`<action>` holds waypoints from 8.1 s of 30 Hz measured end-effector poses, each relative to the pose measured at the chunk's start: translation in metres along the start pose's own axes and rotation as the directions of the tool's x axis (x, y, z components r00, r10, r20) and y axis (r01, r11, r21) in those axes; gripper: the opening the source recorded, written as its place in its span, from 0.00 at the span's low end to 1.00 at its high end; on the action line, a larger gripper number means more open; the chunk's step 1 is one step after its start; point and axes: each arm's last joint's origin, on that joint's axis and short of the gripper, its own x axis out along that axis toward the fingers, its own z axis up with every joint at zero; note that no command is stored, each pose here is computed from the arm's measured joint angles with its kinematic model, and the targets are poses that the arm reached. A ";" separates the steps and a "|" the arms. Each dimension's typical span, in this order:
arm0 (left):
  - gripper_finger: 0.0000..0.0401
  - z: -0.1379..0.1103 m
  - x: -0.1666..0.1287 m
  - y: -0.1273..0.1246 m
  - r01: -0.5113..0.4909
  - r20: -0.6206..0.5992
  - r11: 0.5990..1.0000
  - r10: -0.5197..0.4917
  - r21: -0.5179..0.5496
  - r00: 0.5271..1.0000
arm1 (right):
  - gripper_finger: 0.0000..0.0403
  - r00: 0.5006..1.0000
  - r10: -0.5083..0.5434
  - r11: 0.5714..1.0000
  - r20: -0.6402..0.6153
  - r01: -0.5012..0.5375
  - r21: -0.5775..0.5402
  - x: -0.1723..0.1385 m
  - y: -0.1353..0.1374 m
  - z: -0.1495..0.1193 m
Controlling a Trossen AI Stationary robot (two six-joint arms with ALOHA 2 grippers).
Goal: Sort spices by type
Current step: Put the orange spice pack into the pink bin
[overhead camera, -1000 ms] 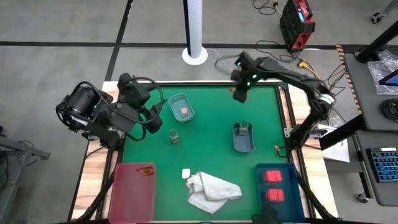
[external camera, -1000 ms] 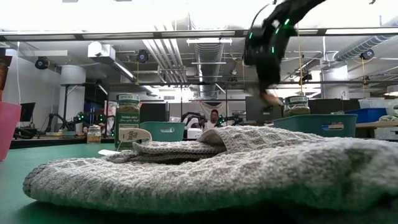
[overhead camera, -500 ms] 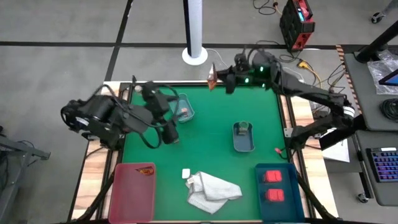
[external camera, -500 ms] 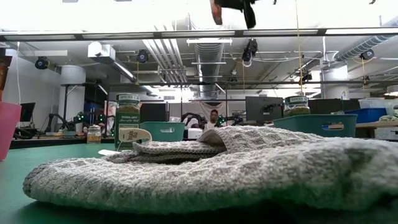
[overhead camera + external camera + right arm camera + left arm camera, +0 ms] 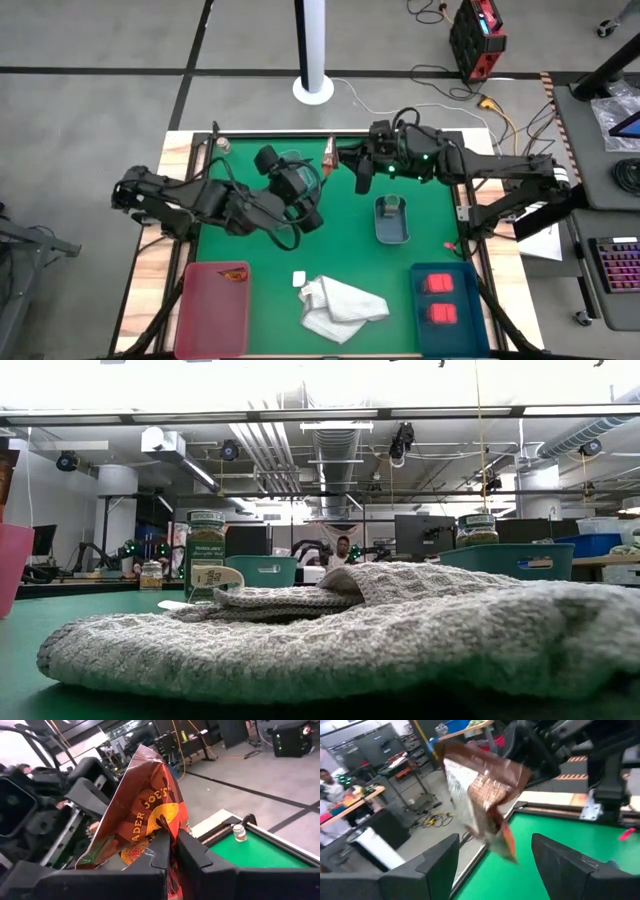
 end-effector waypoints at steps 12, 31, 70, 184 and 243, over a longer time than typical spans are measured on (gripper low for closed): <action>0.58 0.008 0.009 0.008 0.022 0.025 0.993 -0.019 -0.119 0.999 | 0.03 1.000 -0.027 1.000 0.006 0.027 -0.003 -0.001 0.007 -0.005; 0.29 0.000 0.043 0.007 0.093 -0.021 0.990 -0.096 -0.108 0.995 | 0.03 1.000 -0.024 1.000 0.003 0.024 -0.010 -0.004 0.009 -0.004; 0.01 0.049 -0.024 0.068 0.569 -0.078 0.788 -0.599 -0.236 0.797 | 0.62 0.948 0.314 0.829 -0.051 -0.299 -0.473 -0.037 0.046 0.059; 0.00 0.050 -0.003 0.068 0.351 -0.031 0.934 -0.353 -0.067 0.935 | 0.59 0.861 0.190 0.913 -0.473 -0.332 -0.238 0.022 0.009 0.036; 0.00 0.030 -0.026 0.027 0.522 -0.205 0.853 -0.511 0.001 0.835 | 0.46 0.796 0.135 0.956 -0.590 -0.262 -0.135 0.020 0.020 0.008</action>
